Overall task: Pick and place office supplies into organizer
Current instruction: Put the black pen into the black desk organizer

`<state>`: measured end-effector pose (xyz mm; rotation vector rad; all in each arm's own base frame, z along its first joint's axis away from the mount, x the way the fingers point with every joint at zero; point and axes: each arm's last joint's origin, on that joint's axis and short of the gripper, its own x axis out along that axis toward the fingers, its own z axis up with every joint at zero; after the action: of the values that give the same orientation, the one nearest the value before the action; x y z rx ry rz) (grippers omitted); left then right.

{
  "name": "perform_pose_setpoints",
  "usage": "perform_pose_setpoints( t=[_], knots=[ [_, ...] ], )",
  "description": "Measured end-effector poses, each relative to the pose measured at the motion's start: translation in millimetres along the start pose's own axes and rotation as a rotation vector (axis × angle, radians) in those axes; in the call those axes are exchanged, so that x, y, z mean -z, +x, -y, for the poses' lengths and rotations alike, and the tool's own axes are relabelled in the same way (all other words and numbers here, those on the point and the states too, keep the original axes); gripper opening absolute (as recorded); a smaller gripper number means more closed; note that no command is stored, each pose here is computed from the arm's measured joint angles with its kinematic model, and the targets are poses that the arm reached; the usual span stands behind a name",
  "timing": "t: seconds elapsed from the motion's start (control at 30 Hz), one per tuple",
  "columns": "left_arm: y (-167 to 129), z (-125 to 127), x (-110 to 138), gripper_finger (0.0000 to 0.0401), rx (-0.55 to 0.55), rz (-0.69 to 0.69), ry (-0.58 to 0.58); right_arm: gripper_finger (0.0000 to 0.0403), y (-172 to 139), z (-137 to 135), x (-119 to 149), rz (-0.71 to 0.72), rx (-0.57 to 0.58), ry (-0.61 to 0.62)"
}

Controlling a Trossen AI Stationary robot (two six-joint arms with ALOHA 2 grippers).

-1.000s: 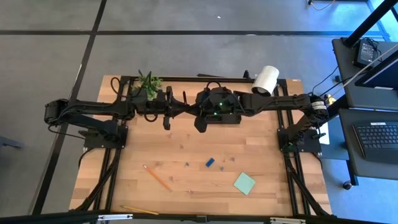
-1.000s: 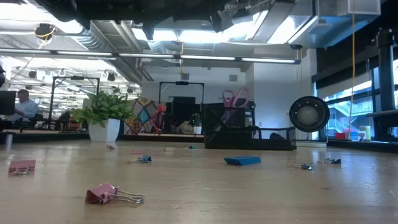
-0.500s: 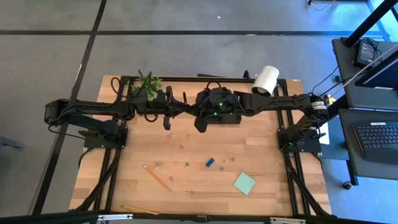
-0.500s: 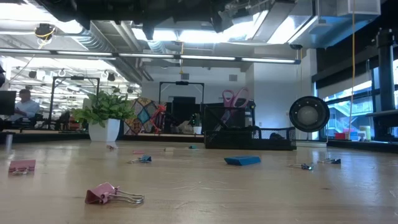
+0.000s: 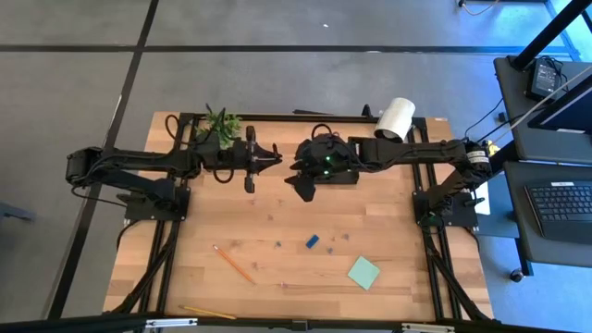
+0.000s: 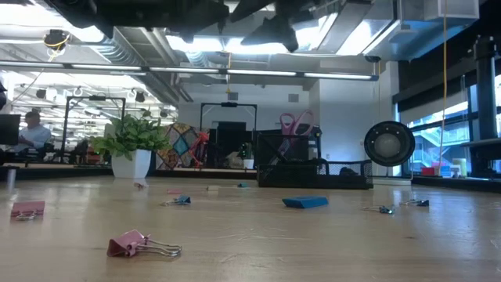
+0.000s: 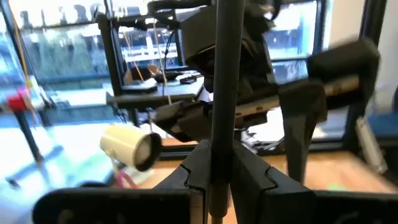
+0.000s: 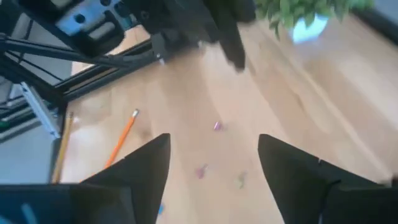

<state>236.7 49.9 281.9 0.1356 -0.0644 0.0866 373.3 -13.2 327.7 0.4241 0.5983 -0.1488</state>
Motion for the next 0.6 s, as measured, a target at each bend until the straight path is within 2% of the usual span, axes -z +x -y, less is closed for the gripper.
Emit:
perform_pose_setpoints(
  t=[0.13,0.37,0.6],
  knots=[
    [0.0,-0.5,0.5,0.0038,-0.019,-0.009,0.245,0.0254,-4.8,-1.9,1.2,-0.043,-0.061,0.079],
    [0.0,-1.3,0.6,0.0041,-0.043,-0.031,0.805,0.0255,-5.3,-5.0,1.7,-0.052,-0.085,0.172],
    [-0.6,-5.0,0.9,0.0042,-0.164,-0.179,1.367,0.0255,-5.3,-10.4,4.1,-0.062,-0.094,0.246]
  ],
)
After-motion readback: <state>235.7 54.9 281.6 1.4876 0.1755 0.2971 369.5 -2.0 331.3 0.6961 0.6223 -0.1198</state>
